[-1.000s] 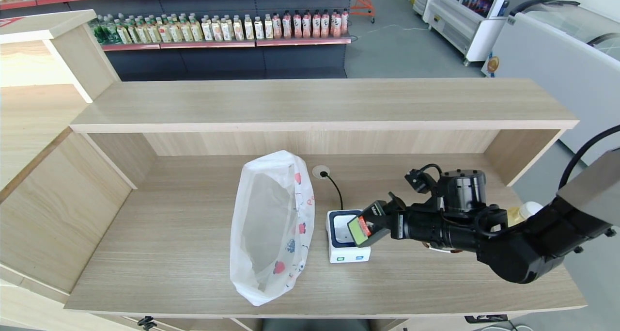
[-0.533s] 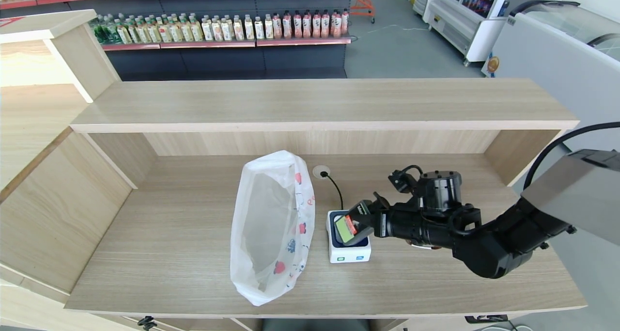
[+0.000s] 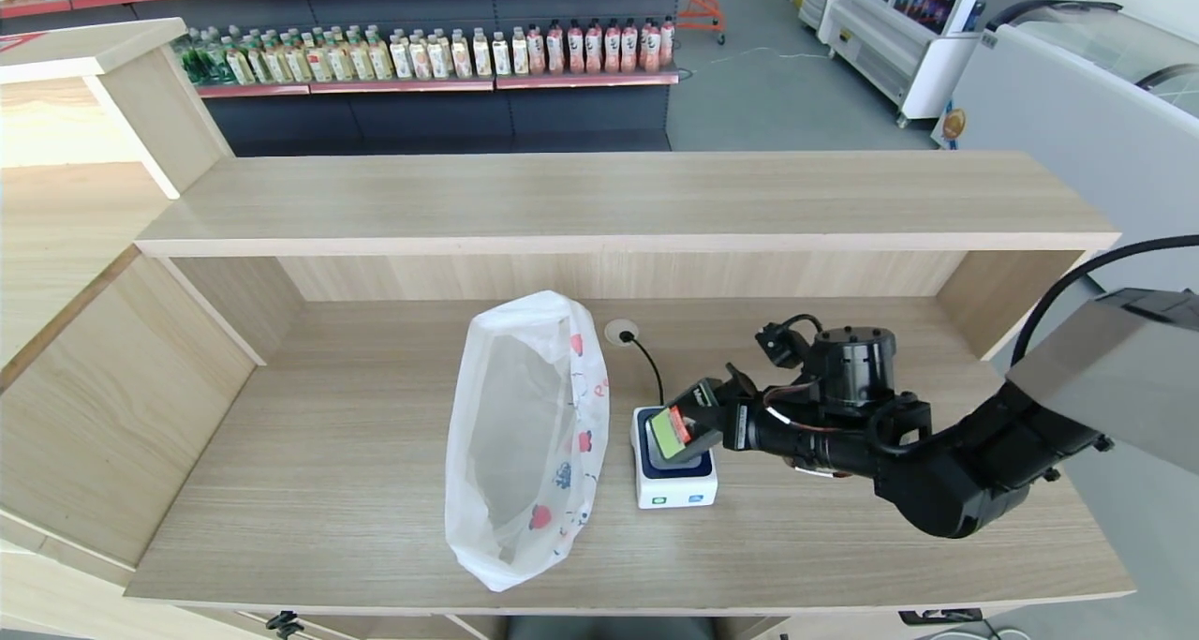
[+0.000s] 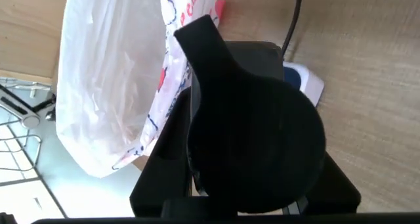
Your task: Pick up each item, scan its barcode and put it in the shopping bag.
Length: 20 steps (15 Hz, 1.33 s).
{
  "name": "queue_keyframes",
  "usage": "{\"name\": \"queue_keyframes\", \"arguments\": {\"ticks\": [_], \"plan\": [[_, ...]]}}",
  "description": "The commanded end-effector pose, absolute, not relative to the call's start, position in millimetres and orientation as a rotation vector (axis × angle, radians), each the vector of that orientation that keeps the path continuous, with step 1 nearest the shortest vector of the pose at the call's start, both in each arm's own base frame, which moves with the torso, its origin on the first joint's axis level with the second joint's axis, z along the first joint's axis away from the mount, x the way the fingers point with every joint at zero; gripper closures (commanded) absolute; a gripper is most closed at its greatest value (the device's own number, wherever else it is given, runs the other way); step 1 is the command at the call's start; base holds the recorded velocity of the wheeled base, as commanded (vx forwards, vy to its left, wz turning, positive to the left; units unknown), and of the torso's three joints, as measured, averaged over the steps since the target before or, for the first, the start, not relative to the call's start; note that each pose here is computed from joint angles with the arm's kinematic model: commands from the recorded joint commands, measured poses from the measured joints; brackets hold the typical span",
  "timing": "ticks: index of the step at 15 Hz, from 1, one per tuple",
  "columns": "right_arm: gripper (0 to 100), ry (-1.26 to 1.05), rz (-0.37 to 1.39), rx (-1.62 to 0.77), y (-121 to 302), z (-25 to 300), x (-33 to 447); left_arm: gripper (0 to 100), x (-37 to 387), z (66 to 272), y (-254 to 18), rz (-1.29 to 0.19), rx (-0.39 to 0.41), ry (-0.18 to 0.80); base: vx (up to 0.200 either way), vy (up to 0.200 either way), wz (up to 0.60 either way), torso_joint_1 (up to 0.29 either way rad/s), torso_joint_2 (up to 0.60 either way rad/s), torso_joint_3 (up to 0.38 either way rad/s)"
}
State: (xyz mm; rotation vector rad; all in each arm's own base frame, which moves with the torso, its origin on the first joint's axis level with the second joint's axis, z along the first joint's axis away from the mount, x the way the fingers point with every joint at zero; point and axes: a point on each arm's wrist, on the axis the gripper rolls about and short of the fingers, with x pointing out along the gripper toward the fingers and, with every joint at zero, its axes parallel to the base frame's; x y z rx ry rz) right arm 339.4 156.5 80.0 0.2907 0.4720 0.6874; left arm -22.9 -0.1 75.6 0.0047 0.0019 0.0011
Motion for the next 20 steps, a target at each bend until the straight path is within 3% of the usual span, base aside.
{"name": "queue_keyframes", "arguments": {"ticks": [1, 3, 6, 13, 17, 20], "plan": [[100, 0.181, 0.7, 0.133, 137, 161, 315, 0, -23, 76, 0, 0.002, 0.005, 0.002, 0.0, 0.0, 0.0, 0.0, 0.0, 0.0], [100, 0.098, 0.578, -0.033, 115, 175, 303, 0, -23, 76, 0, 0.002, 0.006, 0.002, 0.0, 0.0, 0.0, 0.0, 0.0, 0.0], [100, 0.137, 0.431, -0.09, 90, 166, 274, 0, -23, 76, 0, 0.002, 0.005, 0.002, 0.0, 0.0, 0.0, 0.0, 0.0, 0.0], [100, 0.2, 0.436, -0.002, 83, 158, 259, 0, -23, 76, 0, 0.002, 0.005, 0.002, 0.0, 0.0, 0.0, 0.0, 0.0, 0.0], [100, 0.218, 0.479, 0.012, 85, 158, 260, 0, -23, 76, 0, 0.002, 0.005, 0.002, -0.2, 0.2, 0.0, 0.002, 0.0, 0.005], [100, 0.257, 0.489, 0.096, 89, 161, 265, 0, -23, 76, 0, 0.002, 0.002, 0.002, -0.133, 0.0, 0.0, 0.015, 0.0, 0.0]]}}
